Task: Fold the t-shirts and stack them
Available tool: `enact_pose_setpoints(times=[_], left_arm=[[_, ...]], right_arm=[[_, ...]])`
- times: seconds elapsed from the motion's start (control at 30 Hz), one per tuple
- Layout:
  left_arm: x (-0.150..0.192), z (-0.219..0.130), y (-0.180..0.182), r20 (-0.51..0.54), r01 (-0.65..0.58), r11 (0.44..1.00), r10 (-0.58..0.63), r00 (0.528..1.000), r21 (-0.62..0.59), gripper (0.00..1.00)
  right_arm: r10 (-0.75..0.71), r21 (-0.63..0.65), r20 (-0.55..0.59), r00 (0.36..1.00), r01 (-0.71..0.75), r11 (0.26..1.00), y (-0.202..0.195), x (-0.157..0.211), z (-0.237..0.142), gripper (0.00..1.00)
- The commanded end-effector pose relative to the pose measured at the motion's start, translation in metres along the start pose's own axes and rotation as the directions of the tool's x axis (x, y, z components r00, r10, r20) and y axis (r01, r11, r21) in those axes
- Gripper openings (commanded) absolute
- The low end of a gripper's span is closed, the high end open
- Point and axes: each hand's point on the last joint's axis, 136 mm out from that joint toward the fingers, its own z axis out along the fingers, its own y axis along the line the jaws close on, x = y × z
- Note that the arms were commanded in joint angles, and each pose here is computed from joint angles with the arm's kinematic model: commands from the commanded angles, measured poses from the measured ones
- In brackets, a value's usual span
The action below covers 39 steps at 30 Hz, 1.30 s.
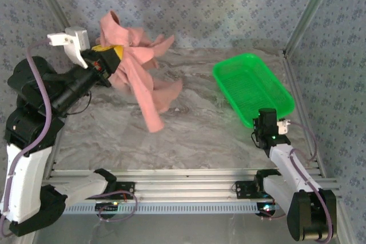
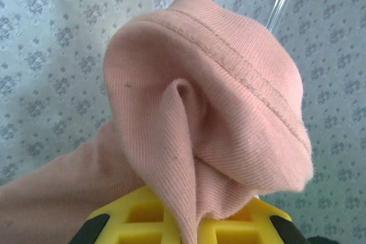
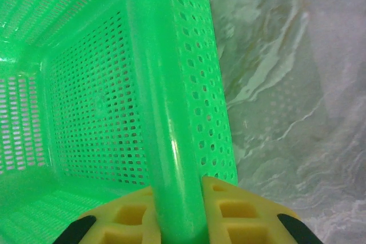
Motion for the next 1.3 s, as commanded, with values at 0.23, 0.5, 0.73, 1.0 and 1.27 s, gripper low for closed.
enact_pose_setpoints(times=[0.23,0.5,0.73,1.0,1.27], left_arm=[[0.087,0.028,0.033,-0.253,-0.051,0.995,0.026,0.967,-0.090,0.00],[0.106,0.040,0.034,-0.304,-0.045,0.997,0.022,0.952,-0.070,0.00],[0.120,0.044,0.036,-0.330,-0.033,0.997,0.008,0.944,-0.070,0.00],[0.136,0.045,0.041,-0.358,-0.029,0.996,-0.002,0.934,-0.080,0.00],[0.149,0.049,0.043,-0.382,-0.016,0.997,-0.014,0.924,-0.076,0.00]], right_arm=[[0.238,0.070,0.209,0.948,-0.257,0.964,-0.024,-0.039,0.001,0.00],[0.250,0.089,0.236,0.939,-0.277,0.957,-0.001,-0.049,0.023,0.00],[0.252,0.110,0.240,0.937,-0.285,0.952,0.027,-0.051,0.041,0.00],[0.260,0.129,0.242,0.935,-0.296,0.946,0.035,-0.048,0.060,0.01],[0.220,0.130,0.213,0.952,-0.251,0.959,0.059,-0.045,0.085,0.09]])
